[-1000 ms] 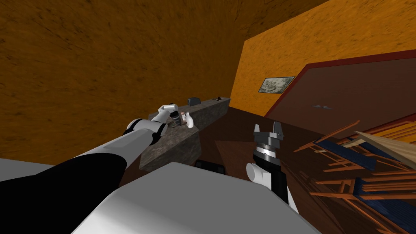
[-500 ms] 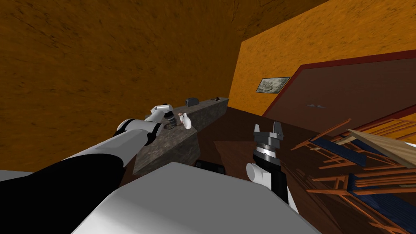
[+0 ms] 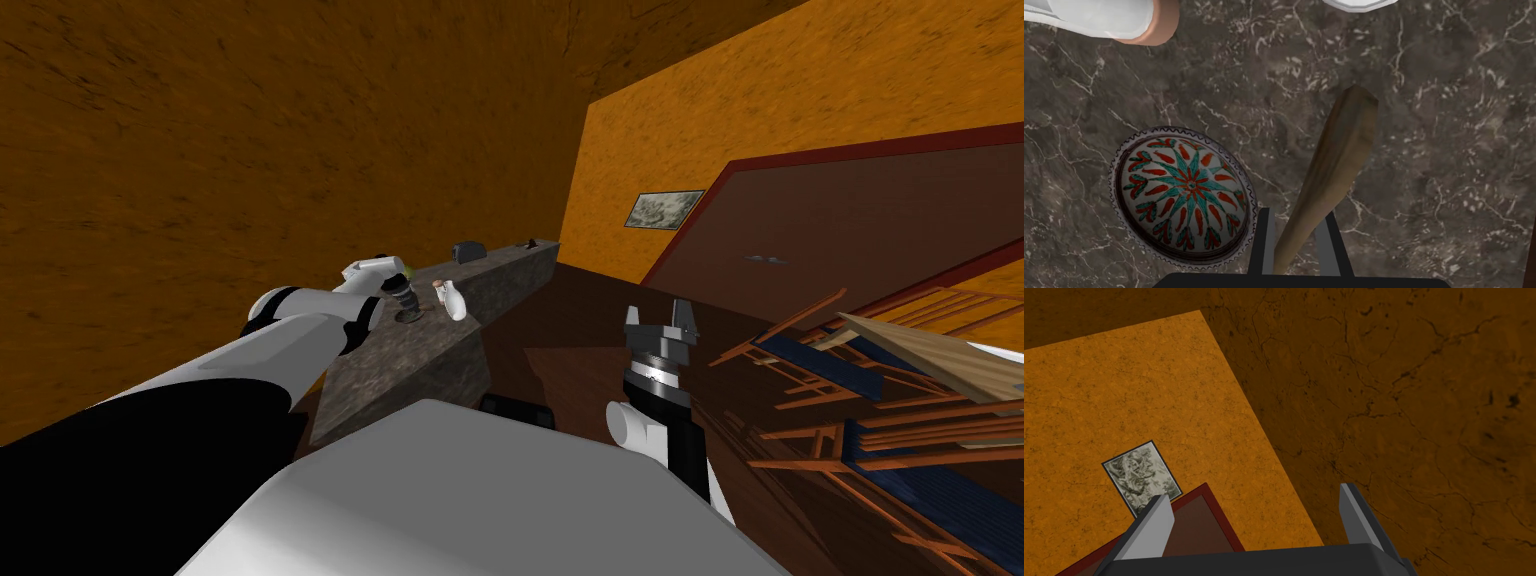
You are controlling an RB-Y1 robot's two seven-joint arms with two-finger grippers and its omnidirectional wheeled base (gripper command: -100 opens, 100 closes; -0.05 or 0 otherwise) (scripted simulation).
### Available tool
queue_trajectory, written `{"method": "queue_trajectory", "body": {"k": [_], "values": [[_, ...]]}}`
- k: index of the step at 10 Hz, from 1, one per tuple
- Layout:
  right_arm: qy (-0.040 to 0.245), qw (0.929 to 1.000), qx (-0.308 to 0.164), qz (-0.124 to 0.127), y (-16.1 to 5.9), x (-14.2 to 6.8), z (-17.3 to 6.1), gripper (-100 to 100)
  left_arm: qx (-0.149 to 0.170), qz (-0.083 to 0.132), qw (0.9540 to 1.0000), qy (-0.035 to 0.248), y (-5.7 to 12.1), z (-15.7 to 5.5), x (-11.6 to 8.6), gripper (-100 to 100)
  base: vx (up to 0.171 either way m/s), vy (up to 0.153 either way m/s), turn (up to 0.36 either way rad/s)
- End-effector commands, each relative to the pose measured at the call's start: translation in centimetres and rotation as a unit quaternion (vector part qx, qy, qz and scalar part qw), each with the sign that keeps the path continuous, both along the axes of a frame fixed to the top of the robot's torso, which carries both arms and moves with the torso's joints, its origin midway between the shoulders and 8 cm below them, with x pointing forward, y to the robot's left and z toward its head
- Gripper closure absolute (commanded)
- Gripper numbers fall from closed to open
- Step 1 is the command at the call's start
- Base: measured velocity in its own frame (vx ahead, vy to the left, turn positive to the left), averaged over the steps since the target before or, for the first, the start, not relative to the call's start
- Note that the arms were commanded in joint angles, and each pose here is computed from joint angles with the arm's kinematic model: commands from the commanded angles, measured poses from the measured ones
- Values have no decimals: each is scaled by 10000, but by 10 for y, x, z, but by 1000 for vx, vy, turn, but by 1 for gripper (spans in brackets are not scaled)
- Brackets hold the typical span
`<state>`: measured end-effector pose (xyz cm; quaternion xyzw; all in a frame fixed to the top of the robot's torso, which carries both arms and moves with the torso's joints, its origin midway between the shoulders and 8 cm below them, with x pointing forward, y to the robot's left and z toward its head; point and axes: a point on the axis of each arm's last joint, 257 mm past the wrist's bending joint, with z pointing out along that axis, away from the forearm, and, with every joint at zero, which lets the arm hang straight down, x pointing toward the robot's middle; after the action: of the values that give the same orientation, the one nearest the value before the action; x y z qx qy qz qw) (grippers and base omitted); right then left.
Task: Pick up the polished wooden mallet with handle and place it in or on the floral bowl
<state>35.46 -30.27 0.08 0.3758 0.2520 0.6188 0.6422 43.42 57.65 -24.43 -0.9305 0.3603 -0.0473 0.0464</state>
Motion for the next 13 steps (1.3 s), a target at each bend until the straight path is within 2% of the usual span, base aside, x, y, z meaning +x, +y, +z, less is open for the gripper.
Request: {"method": "queue_trajectory", "body": {"k": [1,3,4,5,6,7,8,9,10,11,13], "values": [[0,10000,0,0,0,0,0,0,-115,159,9998,106,0,-6,-13,100,16,-5,4],[0,10000,0,0,0,0,0,0,17,39,10000,22,3,-1,-7,100,-4,-1,1],[0,10000,0,0,0,0,0,0,142,233,9996,-109,32,8,-18,100,31,-1,-80],[0,10000,0,0,0,0,0,0,151,242,9995,-112,33,9,-19,100,48,7,-32],[0,10000,0,0,0,0,0,0,198,358,9991,-142,47,12,-27,100,52,9,-27],[0,10000,0,0,0,0,0,0,198,358,9991,-142,47,12,-27,100,40,5,-3],[0,10000,0,0,0,0,0,0,284,561,9979,-172,71,17,-45,100,62,17,-64],[0,10000,0,0,0,0,0,0,211,621,9977,-149,69,15,-46,100,60,28,-17],[0,10000,-1,0,0,0,0,0,355,723,9966,-162,89,19,-61,100,63,51,-37],[0,10000,-1,0,0,0,0,0,367,708,9967,-177,89,20,-60,100,61,51,-13],[0,10000,-1,0,0,0,0,0,428,883,9951,-119,107,19,-80,100,83,74,-29]]}}
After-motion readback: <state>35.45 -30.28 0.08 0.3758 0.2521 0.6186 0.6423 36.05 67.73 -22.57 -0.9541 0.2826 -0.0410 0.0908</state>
